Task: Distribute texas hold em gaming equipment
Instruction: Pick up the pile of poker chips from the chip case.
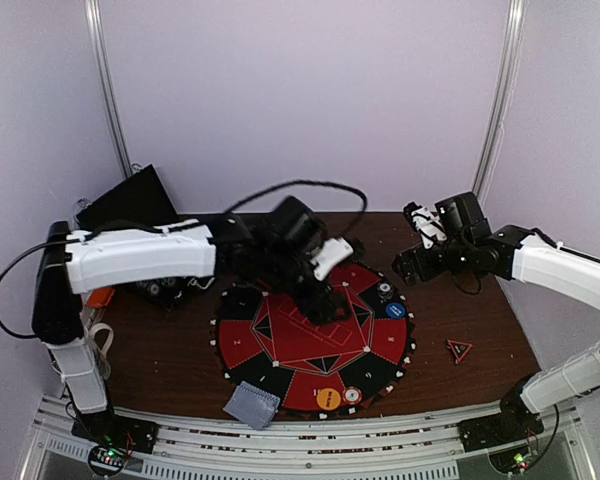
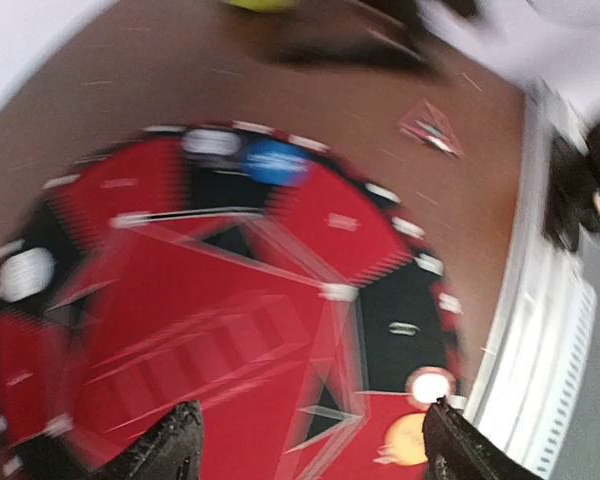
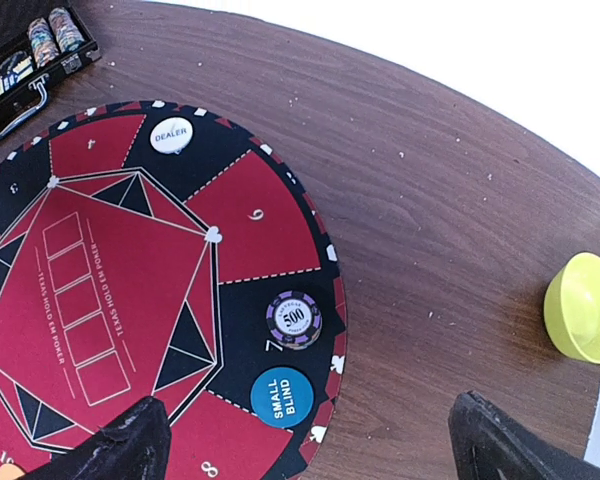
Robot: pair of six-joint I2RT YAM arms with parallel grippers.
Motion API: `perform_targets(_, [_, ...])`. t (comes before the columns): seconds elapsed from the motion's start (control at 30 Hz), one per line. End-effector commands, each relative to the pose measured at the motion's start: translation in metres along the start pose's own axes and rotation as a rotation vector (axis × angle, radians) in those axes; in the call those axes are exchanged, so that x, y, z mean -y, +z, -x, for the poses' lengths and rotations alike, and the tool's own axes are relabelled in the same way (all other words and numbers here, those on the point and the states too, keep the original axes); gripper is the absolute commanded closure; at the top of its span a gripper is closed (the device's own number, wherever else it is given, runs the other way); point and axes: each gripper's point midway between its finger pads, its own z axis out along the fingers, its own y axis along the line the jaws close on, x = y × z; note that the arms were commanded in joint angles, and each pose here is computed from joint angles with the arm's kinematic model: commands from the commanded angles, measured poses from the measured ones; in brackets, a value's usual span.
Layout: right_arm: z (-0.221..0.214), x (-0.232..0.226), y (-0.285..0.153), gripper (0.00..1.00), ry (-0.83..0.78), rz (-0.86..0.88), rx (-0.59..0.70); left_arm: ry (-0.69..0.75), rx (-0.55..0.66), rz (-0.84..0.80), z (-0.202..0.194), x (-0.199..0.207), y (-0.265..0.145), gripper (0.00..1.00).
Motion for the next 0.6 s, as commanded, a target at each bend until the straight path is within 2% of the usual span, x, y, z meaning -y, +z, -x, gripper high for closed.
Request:
perform_targets(0.0, [0.021, 0.003, -0.006, 0.0, -0.012, -0.02, 0.056, -0.286, 0.096, 0.259, -0.011, -0.127, -0.094, 0.21])
perform_targets(0.1, [0.022, -0.001, -0.002, 0.0, -0.033, -0.001, 0.05, -0.534, 0.127, 0.447, -0.064, -0.217, -0.149, 0.21])
perform_targets(0.23, [0.027, -0.002, 0.002, 0.0, -0.072, 0.001, 0.039, -0.748, 0.127, 0.647, -0.141, -0.288, -0.201, 0.2])
perform_targets(0.37, [0.031, -0.001, 0.005, 0.0, -0.103, -0.01, 0.044, -0.842, 0.004, 0.767, -0.208, -0.322, -0.216, 0.23])
perform_targets(0.47, [0.029, 0.0, 0.008, 0.0, -0.114, -0.019, 0.03, -0.876, -0.1, 0.814, -0.245, -0.335, -0.214, 0.33])
perform_targets(0.57, [0.026, 0.0, 0.011, 0.0, -0.122, -0.02, 0.02, -0.872, -0.153, 0.834, -0.259, -0.343, -0.207, 0.46])
